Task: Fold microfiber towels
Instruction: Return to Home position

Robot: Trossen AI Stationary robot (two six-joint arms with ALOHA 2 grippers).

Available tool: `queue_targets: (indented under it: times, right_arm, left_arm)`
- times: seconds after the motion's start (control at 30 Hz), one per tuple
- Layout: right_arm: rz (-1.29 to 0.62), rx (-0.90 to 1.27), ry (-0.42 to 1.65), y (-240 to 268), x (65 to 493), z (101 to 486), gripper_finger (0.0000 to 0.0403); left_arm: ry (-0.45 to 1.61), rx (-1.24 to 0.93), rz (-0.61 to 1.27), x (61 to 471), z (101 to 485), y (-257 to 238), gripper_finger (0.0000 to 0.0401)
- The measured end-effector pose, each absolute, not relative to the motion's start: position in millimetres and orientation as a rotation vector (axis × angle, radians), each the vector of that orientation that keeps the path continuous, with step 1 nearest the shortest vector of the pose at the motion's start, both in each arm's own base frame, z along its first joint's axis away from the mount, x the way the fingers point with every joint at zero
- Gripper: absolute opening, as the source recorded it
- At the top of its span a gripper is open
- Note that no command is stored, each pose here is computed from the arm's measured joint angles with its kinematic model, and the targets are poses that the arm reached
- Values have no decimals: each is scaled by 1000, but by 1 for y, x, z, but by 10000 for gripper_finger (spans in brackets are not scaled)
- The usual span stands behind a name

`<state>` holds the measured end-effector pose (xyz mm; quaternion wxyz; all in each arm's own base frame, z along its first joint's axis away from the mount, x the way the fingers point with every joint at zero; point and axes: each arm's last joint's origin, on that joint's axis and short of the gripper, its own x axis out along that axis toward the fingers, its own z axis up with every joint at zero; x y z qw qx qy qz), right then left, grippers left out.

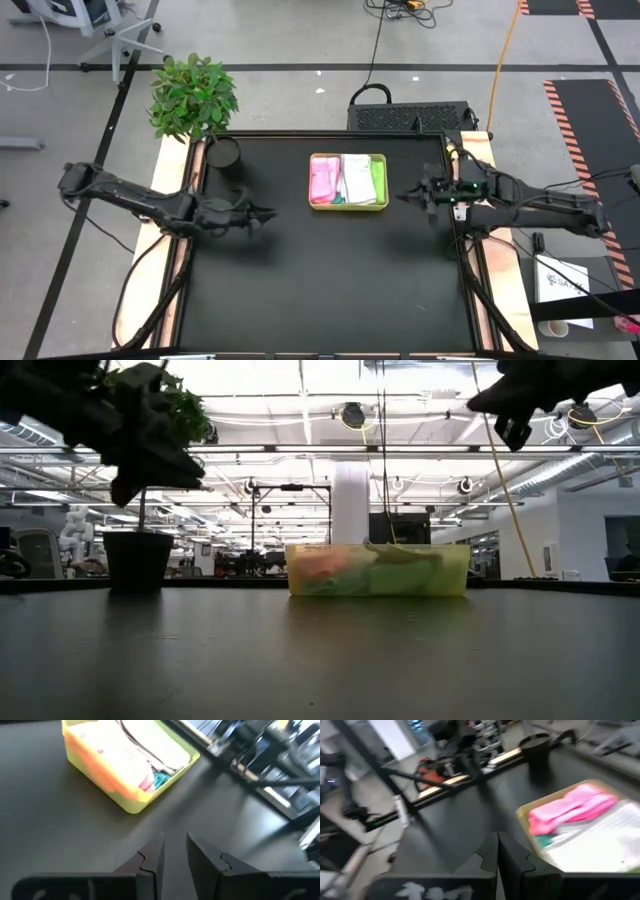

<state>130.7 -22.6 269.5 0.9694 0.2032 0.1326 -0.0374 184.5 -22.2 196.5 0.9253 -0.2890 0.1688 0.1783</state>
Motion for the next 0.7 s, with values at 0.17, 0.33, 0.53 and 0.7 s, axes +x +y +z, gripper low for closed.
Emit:
queue_targets:
  times: [0.17, 0.33, 0.53, 0.7]
  right_arm:
    - [-48, 443, 203, -9, 115, 267, 0]
    - [-85, 450, 133, 1, 98, 252, 0]
    - [-71, 499, 77, 8, 93, 216, 0]
    - [-16, 486, -70, 12, 99, 185, 0]
  left_arm:
    - [267, -624, 369, 162, 190, -20, 81]
    - [214, -608, 373, 151, 196, -17, 81]
    - [256, -630, 404, 144, 192, -15, 81]
    - [266, -635, 410, 144, 191, -15, 81]
